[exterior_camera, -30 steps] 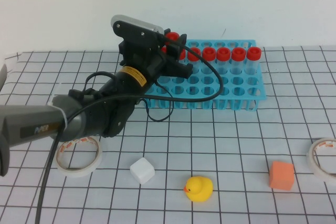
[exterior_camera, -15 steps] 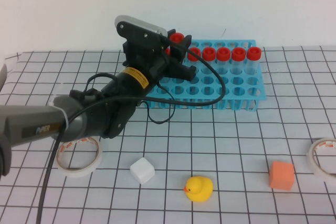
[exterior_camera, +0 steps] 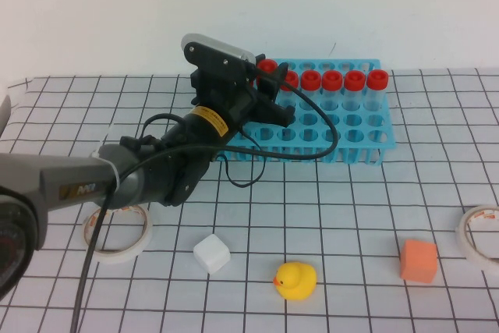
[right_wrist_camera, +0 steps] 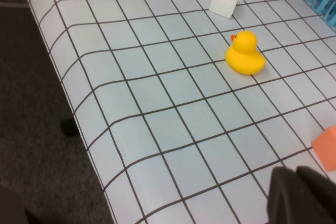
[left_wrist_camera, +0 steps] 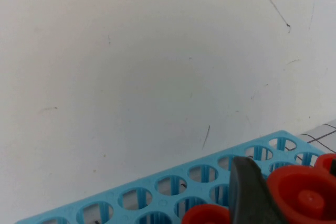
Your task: Place the test tubes
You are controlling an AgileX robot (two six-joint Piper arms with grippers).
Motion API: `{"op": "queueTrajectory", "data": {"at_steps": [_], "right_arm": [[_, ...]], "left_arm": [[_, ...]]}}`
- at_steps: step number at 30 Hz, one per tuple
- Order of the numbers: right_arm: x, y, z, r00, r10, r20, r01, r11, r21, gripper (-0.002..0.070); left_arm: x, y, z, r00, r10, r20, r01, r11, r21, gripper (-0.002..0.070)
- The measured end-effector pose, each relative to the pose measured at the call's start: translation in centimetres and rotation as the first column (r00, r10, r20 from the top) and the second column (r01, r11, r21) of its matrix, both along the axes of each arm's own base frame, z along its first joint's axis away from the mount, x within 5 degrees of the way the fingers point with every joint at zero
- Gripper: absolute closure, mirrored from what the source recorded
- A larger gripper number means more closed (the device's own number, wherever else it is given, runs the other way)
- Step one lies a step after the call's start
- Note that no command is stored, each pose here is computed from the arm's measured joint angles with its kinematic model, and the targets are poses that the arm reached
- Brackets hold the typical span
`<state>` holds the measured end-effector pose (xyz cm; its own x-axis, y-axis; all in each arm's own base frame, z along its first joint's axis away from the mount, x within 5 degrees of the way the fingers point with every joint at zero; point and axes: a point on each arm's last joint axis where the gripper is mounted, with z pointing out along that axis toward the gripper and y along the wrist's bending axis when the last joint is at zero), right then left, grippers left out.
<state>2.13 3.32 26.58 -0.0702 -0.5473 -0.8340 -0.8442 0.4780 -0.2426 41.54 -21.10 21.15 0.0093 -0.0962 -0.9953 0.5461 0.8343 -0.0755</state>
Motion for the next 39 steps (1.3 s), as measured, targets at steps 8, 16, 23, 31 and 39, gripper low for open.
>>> {"op": "queueTrajectory", "data": {"at_steps": [8, 16, 23, 31, 39], "right_arm": [[0.0, 0.0, 0.0, 1.0, 0.0, 0.0, 0.0, 1.0, 0.0, 0.0678], [0.0, 0.0, 0.0, 1.0, 0.0, 0.0, 0.0, 1.0, 0.0, 0.0678], [0.0, 0.0, 0.0, 1.0, 0.0, 0.0, 0.0, 1.0, 0.0, 0.0678], [0.0, 0.0, 0.0, 1.0, 0.0, 0.0, 0.0, 1.0, 0.0, 0.0678], [0.0, 0.0, 0.0, 1.0, 0.001, 0.002, -0.001, 1.0, -0.001, 0.0678]], "left_arm": [[0.06, -0.01, 0.03, 1.0, 0.003, -0.004, -0.003, 1.0, 0.004, 0.0419], [0.28, 0.32, -0.09, 0.999, 0.045, -0.015, -0.045, 0.999, 0.002, 0.0419], [0.24, 0.25, -0.12, 0.999, 0.038, -0.006, -0.038, 0.999, 0.022, 0.0419], [0.22, 0.22, -0.17, 0.999, 0.033, -0.012, -0.033, 0.999, 0.023, 0.0419], [0.23, 0.22, -0.23, 0.999, 0.032, -0.04, -0.032, 0.999, -0.006, 0.0419]]}}
